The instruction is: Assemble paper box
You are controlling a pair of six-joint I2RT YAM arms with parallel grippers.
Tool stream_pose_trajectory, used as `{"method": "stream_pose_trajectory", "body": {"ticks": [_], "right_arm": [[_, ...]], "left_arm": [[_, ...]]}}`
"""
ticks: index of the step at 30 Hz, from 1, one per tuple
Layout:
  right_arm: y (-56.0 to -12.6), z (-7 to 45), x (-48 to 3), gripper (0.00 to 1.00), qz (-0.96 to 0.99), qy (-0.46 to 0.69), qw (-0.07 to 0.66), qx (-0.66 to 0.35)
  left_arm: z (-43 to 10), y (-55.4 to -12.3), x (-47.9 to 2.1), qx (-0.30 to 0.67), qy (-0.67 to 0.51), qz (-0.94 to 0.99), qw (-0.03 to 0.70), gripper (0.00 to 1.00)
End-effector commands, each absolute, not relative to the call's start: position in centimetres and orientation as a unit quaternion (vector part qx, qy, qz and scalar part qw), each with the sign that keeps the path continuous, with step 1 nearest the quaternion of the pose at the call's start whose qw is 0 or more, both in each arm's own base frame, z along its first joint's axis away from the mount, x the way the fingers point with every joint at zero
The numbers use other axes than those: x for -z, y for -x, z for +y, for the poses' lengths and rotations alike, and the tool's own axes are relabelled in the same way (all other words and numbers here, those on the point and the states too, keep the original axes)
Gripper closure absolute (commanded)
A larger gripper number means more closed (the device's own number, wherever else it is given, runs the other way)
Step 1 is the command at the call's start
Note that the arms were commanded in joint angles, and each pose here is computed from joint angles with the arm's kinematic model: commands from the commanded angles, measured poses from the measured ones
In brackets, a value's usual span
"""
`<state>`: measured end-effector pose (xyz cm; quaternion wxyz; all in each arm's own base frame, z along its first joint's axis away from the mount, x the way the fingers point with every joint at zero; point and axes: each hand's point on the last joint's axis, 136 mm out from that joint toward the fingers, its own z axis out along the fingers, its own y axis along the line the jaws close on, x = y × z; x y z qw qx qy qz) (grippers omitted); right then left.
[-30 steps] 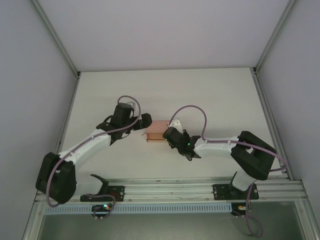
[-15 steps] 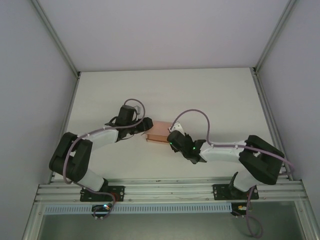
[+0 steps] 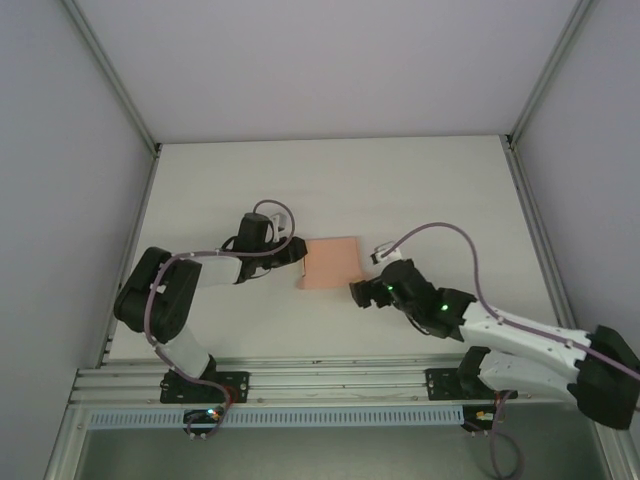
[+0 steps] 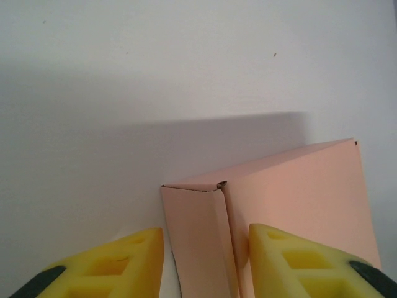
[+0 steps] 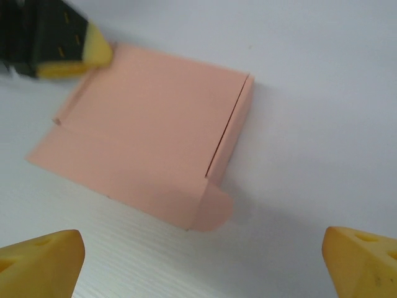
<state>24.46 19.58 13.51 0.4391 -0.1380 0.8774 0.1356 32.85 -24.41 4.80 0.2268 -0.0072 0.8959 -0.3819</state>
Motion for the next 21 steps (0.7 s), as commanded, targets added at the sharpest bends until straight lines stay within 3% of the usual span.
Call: {"method": "stream_pose_trajectory", "body": {"ticks": [1, 8, 21], "right_arm": [[-24.8, 20.3, -15.3, 0.0, 0.867, 0.085, 0.429, -0.238], [-28.7, 20.4, -13.9, 0.0, 0.892, -0.014, 0.358, -0.276], [-35.3, 25.0, -9.2, 0.0, 0.901, -0.025, 0.245, -0.358]], "left_arm": [[-22.7, -31.0, -0.6, 0.349, 0.03, 0.92, 0.178, 0.65], [-21.0, -30.9, 0.5, 0.365, 0.074, 0.911, 0.178, 0.72], [-20.3, -30.1, 1.1, 0.429, 0.098, 0.881, 0.173, 0.8]]}}
